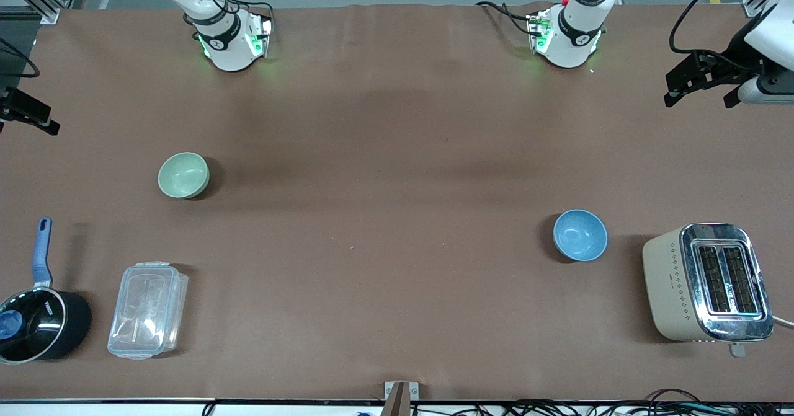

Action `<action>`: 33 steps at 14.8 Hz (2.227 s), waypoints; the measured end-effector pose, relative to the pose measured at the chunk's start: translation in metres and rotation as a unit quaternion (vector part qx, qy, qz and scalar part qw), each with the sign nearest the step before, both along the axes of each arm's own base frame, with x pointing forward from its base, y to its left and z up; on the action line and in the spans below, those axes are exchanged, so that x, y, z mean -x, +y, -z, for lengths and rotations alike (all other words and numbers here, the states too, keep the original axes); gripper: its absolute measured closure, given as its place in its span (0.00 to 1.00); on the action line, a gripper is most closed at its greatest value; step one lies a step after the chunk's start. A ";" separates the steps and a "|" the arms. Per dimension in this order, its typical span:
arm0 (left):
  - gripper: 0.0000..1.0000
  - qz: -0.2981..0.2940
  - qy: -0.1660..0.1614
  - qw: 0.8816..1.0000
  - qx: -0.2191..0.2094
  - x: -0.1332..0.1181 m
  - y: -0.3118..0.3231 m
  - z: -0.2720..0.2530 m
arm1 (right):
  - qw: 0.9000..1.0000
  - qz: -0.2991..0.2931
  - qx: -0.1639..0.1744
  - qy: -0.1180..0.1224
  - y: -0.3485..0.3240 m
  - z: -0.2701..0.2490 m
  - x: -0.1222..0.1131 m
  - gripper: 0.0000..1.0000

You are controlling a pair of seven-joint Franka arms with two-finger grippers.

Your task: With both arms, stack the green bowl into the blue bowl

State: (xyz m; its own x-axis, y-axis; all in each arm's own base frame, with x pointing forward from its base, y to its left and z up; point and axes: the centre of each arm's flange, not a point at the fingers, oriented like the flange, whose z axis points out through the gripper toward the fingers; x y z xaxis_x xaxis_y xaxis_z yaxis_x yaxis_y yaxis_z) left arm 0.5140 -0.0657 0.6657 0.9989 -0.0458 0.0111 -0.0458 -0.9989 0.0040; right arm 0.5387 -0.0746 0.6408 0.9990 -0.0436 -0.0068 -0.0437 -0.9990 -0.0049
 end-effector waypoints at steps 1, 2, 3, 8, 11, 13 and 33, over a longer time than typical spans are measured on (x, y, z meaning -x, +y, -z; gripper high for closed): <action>0.00 0.000 0.002 1.000 0.000 -0.001 0.000 0.002 | 1.000 0.000 0.000 0.000 0.000 0.000 0.000 0.00; 0.00 0.000 0.004 1.000 0.000 -0.003 0.000 0.004 | 1.000 0.000 0.000 0.000 0.000 0.000 0.000 0.00; 0.00 -0.001 0.007 1.000 0.000 -0.005 0.000 0.008 | 1.000 0.000 0.000 0.000 0.000 0.000 0.000 0.00; 0.00 -0.001 0.048 0.999 -0.006 -0.041 -0.002 0.066 | 1.000 0.000 -0.001 0.001 0.000 0.001 -0.001 0.00; 0.00 -0.001 0.042 0.999 -0.010 -0.080 -0.004 0.136 | 1.000 0.000 -0.001 0.002 0.000 0.002 -0.001 0.00; 0.00 0.000 0.020 1.000 -0.011 -0.092 -0.005 0.190 | 1.000 0.000 -0.001 0.004 0.000 0.004 -0.002 0.00; 0.60 -0.032 -0.018 0.999 -0.010 -0.100 0.055 0.451 | 0.998 0.030 0.000 0.049 -0.064 0.273 -0.007 0.00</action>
